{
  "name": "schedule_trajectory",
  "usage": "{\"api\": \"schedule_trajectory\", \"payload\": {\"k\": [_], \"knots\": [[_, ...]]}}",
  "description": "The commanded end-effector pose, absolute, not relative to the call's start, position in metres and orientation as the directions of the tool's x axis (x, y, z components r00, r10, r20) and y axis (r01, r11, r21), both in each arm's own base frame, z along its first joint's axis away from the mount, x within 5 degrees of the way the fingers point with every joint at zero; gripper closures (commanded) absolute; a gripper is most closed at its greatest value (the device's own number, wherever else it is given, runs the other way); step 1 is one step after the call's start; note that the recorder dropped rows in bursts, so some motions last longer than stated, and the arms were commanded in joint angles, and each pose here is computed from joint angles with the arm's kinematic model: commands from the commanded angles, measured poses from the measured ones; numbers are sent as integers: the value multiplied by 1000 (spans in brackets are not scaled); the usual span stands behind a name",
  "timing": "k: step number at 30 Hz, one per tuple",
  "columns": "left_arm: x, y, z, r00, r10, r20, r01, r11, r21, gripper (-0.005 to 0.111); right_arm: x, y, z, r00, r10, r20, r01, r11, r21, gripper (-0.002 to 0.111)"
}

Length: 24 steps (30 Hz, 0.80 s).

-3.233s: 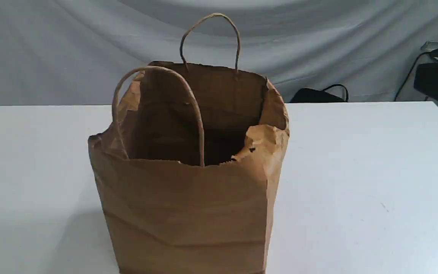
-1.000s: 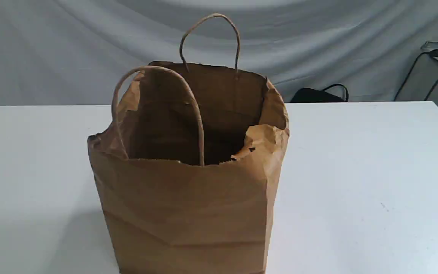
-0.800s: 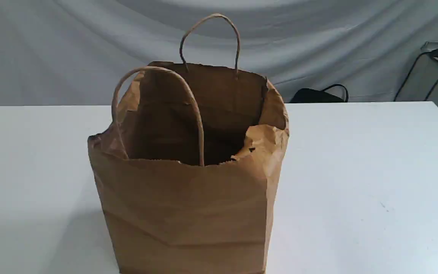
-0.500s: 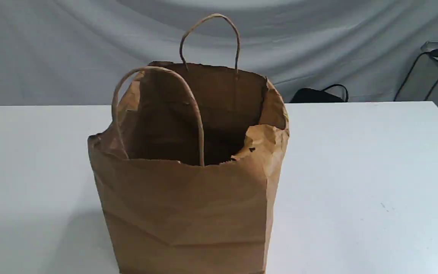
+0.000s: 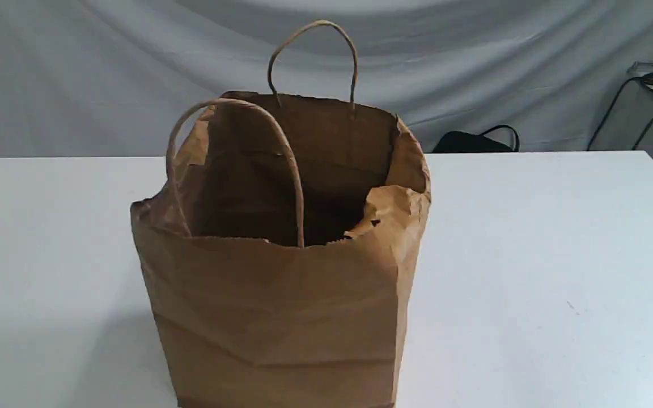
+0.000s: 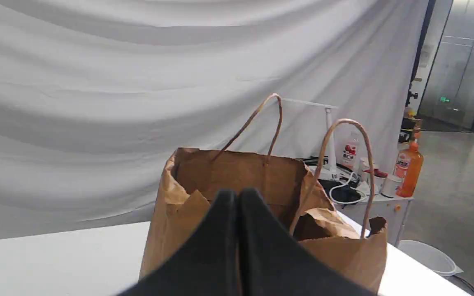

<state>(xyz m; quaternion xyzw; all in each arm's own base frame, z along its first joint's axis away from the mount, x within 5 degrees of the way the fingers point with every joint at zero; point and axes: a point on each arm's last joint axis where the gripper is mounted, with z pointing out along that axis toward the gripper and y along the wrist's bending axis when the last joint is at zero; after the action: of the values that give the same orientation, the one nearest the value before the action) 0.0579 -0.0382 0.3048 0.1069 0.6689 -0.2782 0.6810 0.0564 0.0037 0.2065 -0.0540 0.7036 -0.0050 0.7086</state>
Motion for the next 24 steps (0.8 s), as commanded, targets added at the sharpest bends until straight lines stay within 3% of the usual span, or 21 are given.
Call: {"api": "schedule_trajectory", "payload": {"k": [1, 11, 15, 24], "knots": [[58, -37, 303, -48, -240, -970, 515, 826, -230, 107, 56, 3, 205, 3, -79, -997, -62, 995, -79, 108], [58, -37, 303, -42, -228, -973, 515, 830, -216, 107, 56, 3, 205, 3, -74, -997, -62, 995, -74, 108], [59, -36, 302, 8, -129, -992, 503, 858, -107, 107, 56, 3, 205, 3, -74, -997, -62, 995, -74, 108], [63, -21, 302, 77, -11, -997, 290, 957, 11, 107, 56, 3, 205, 3, -74, -997, -62, 995, -74, 108]]}}
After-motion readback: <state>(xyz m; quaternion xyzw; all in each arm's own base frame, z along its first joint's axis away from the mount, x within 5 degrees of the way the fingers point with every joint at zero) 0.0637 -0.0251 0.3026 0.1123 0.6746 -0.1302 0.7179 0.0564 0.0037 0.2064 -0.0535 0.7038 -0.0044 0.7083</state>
